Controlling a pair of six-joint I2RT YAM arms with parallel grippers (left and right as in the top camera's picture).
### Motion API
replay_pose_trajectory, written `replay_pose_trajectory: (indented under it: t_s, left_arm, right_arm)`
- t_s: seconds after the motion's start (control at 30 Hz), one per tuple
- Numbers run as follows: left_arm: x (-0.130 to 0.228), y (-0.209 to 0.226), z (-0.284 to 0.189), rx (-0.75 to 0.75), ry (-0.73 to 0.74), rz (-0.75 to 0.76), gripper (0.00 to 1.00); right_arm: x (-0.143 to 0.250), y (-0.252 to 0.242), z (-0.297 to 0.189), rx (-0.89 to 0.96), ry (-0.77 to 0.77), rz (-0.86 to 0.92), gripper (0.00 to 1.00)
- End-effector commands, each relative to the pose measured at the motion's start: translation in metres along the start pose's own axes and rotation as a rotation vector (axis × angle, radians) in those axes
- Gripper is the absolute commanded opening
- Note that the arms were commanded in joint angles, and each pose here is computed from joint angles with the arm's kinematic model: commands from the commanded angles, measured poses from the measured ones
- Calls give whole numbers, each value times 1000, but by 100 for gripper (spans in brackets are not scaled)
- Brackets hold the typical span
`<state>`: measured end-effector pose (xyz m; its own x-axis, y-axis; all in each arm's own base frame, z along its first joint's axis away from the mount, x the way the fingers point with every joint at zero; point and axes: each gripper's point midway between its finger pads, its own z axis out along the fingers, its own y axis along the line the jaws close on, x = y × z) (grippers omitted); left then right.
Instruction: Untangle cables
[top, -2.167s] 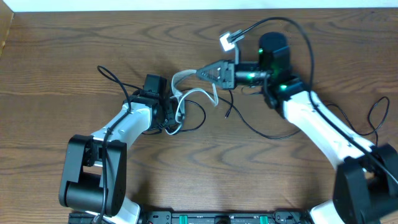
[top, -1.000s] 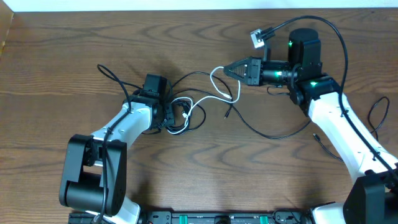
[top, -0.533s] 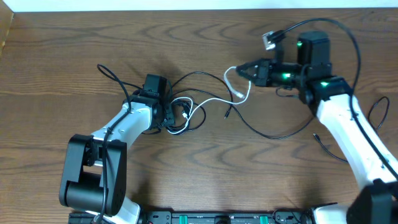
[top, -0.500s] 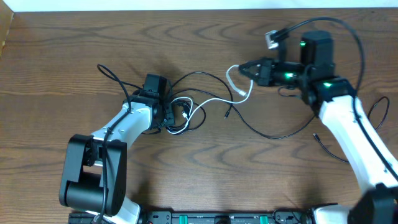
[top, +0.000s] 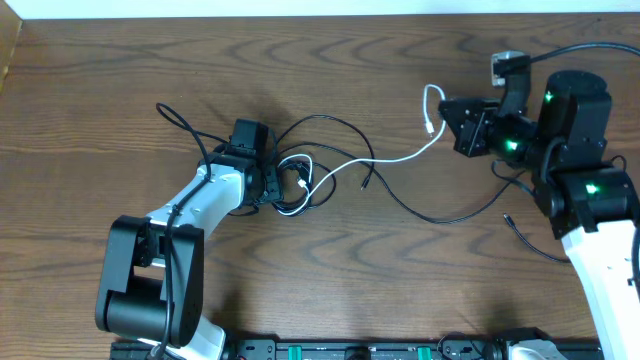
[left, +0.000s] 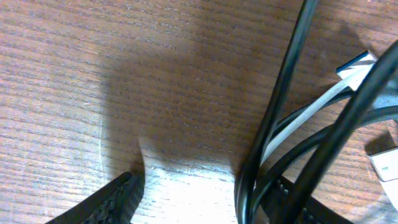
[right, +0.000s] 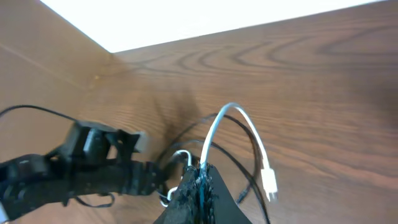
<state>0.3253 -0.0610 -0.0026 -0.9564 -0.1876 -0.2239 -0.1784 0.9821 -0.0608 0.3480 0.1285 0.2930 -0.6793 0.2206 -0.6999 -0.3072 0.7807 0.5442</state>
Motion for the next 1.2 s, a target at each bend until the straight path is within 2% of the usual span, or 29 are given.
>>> replay_pose_trajectory:
  t_s: [0.0,0.3,0.37,0.43,0.47,0.63,0.97,1.1,1.17]
  left_arm:
    - [19,8,15,-25,72,0,68]
    - [-26,-11,-26,50,-78,-10,67]
    - [-37,-19,-42,89,-124,-10,44]
    - [-46,-26,-57,130,-164,-8,12]
    - [-48,-30,-63,153,-181,-6,8]
    - [-53,-48,-92,272,-231,0,8]
    - [-47,-48,-94,282,-203,-26,8]
    - [-46,-63,-103,390,-175,-21,8]
    - [-50,-63,-108,426,-167,-64,8]
  right_arm:
    - [2,-11,-3,69,4,-16,1]
    - [43,-4,1,74,160,23,1]
    - [52,1,4,64,193,19,1]
    - [60,8,10,48,225,9,1]
    - [64,12,13,40,240,3,1]
    - [85,21,33,21,319,-19,1]
    - [152,42,79,-11,554,-37,1]
    - [180,50,92,-23,635,-62,1]
    - [192,53,98,-28,668,-74,1]
